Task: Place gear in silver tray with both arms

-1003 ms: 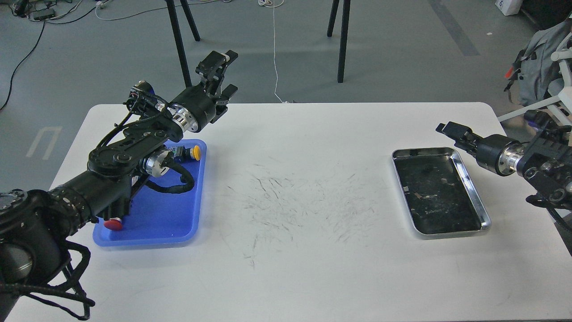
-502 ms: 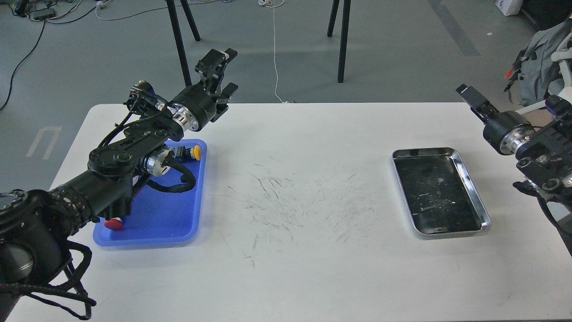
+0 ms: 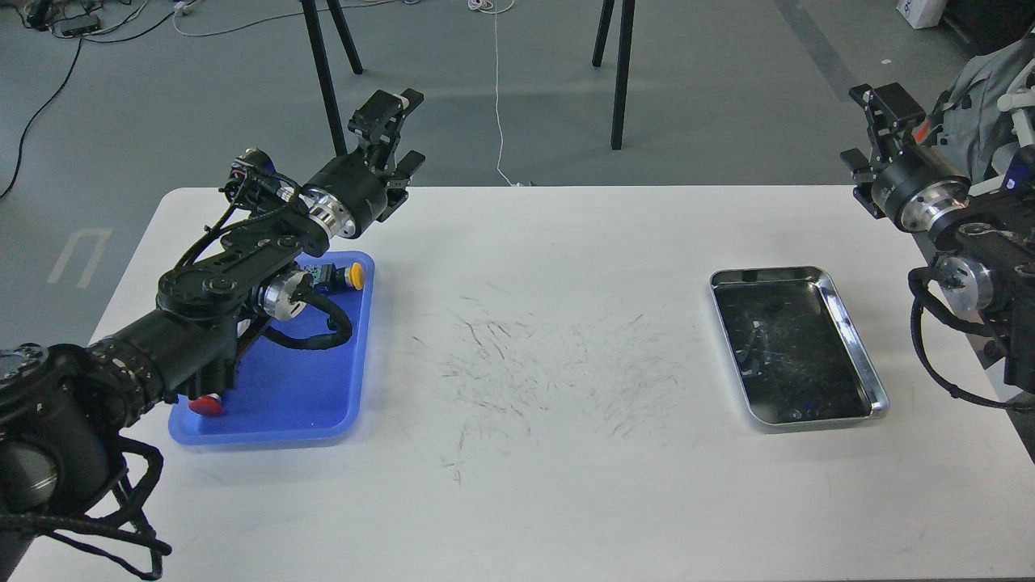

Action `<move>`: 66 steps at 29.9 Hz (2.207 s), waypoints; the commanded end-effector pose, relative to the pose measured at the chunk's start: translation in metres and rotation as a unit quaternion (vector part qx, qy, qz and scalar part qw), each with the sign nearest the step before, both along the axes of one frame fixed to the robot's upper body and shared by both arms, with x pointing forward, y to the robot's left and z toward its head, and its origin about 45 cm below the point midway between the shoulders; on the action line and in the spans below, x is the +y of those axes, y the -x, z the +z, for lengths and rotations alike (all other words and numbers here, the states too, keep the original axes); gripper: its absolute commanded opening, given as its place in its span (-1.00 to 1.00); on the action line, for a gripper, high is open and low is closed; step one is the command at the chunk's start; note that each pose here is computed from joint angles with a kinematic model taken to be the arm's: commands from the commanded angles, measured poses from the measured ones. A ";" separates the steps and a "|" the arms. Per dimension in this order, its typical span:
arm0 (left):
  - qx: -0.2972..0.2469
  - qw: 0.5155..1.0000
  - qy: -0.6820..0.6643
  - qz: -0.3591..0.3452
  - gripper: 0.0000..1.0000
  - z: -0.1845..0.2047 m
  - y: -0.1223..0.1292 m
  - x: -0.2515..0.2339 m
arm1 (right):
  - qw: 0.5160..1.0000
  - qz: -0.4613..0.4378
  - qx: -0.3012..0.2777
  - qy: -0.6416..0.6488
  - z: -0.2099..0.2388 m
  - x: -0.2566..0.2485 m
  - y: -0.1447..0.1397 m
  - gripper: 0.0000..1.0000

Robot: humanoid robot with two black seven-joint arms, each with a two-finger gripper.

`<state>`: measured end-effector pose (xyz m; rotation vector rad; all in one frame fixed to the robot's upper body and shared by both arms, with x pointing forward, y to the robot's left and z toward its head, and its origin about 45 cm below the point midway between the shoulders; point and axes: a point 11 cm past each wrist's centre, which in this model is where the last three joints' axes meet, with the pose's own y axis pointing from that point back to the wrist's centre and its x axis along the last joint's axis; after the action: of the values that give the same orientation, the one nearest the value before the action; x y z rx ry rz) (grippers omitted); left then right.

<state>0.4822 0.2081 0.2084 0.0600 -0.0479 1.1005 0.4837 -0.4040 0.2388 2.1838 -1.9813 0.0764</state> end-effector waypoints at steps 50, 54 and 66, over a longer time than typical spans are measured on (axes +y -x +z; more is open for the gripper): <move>-0.262 0.599 -0.714 -0.253 0.92 -0.047 0.049 0.117 | 0.989 -0.010 -0.055 -0.136 0.050 -0.006 -0.009 0.95; -0.290 0.554 -0.733 -0.268 0.92 -0.046 0.055 0.129 | 0.989 -0.010 -0.052 -0.137 0.047 -0.005 -0.008 0.95; -0.274 0.478 -0.752 -0.361 0.66 -0.077 0.086 0.154 | 0.989 -0.009 -0.042 -0.140 0.034 -0.002 -0.004 0.95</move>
<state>0.3999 0.3594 0.1343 1.1744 -1.5176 -0.1100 0.4884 -0.4060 0.2735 2.3630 -2.1742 -0.1214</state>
